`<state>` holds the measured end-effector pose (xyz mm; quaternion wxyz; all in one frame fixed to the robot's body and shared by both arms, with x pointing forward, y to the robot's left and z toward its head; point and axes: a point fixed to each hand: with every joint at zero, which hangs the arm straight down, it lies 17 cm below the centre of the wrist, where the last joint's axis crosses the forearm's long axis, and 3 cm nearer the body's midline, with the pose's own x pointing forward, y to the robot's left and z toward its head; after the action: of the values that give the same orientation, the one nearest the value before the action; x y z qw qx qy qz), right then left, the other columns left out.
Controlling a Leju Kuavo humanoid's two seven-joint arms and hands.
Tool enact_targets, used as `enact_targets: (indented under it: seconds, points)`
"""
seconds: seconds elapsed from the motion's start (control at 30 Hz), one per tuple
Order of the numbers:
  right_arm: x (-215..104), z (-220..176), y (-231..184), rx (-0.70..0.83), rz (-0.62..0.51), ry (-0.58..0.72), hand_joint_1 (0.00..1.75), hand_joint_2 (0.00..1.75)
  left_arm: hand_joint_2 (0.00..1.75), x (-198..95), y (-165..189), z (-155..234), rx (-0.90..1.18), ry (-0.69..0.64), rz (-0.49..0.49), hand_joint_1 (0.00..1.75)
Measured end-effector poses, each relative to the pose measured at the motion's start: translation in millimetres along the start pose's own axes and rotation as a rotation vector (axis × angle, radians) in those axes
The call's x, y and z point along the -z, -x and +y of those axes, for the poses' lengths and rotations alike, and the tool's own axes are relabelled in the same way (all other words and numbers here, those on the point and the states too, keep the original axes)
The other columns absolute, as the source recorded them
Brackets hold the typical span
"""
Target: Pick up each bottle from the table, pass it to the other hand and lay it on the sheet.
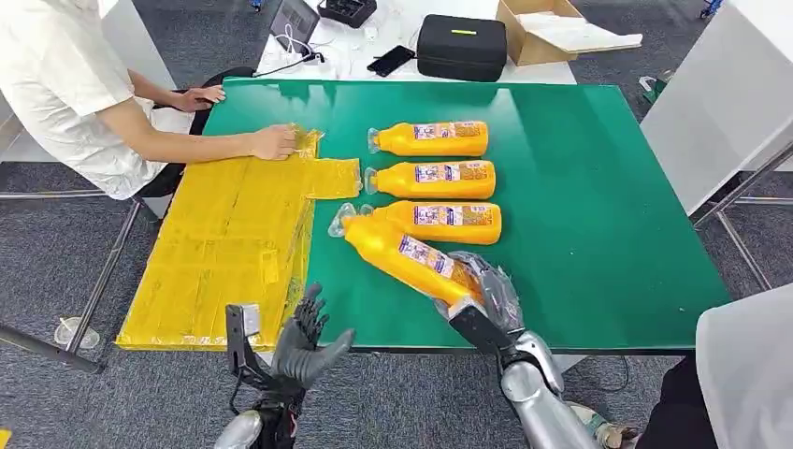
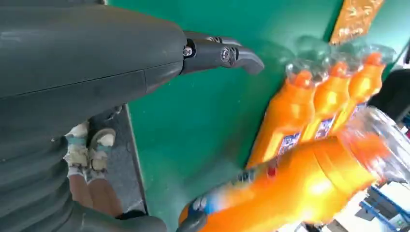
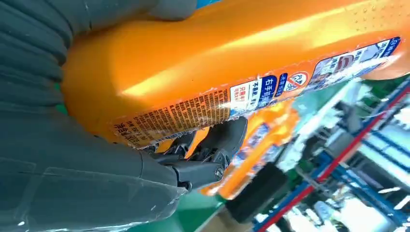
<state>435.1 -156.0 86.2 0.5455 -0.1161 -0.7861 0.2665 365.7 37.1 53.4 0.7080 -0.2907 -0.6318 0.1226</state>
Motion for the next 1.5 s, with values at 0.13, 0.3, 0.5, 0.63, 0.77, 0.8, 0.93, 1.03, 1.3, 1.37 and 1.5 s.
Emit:
enact_targets:
  seconds: [0.13, 0.3, 0.5, 0.63, 0.77, 0.8, 0.93, 1.03, 1.3, 1.37, 1.5]
  points:
    - [5, 14, -25, 0.05, -0.058, -0.035, 1.75, 1.75, 1.75, 11, -4, 3, -0.045, -0.001, 0.0, 0.0]
    - [9, 34, -54, 0.098, -0.113, -0.08, 1.75, 1.75, 1.75, 28, -22, -5, -0.069, 0.02, -0.054, 0.0]
    - [9, 53, -69, 0.133, -0.137, -0.125, 1.75, 1.75, 1.75, 34, -46, -20, -0.098, 0.063, -0.128, 0.0]
    - [8, 63, -74, 0.156, -0.144, -0.157, 1.75, 1.75, 1.75, 34, -70, -31, -0.131, 0.101, -0.199, 0.0]
    - [9, 71, -78, 0.177, -0.148, -0.175, 1.75, 1.75, 1.75, 31, -88, -39, -0.191, 0.145, -0.242, 0.0]
    - [9, 72, -78, 0.182, -0.145, -0.181, 1.75, 1.75, 1.75, 29, -93, -42, -0.211, 0.164, -0.251, 0.0]
    - [9, 76, -76, 0.194, -0.14, -0.196, 1.75, 1.75, 1.75, 23, -103, -49, -0.241, 0.205, -0.274, 0.0]
    - [9, 77, -76, 0.196, -0.142, -0.207, 1.75, 1.75, 1.75, 22, -102, -50, -0.224, 0.208, -0.277, 1.75]
    - [8, 83, -80, 0.2, -0.155, -0.224, 1.75, 1.75, 1.75, 23, -98, -55, -0.155, 0.236, -0.278, 1.66]
    - [7, 83, -80, 0.199, -0.156, -0.225, 1.75, 1.75, 1.75, 25, -96, -56, -0.116, 0.236, -0.283, 1.71]
    - [7, 84, -80, 0.198, -0.157, -0.228, 1.75, 1.75, 1.75, 30, -93, -56, -0.075, 0.233, -0.285, 1.73]
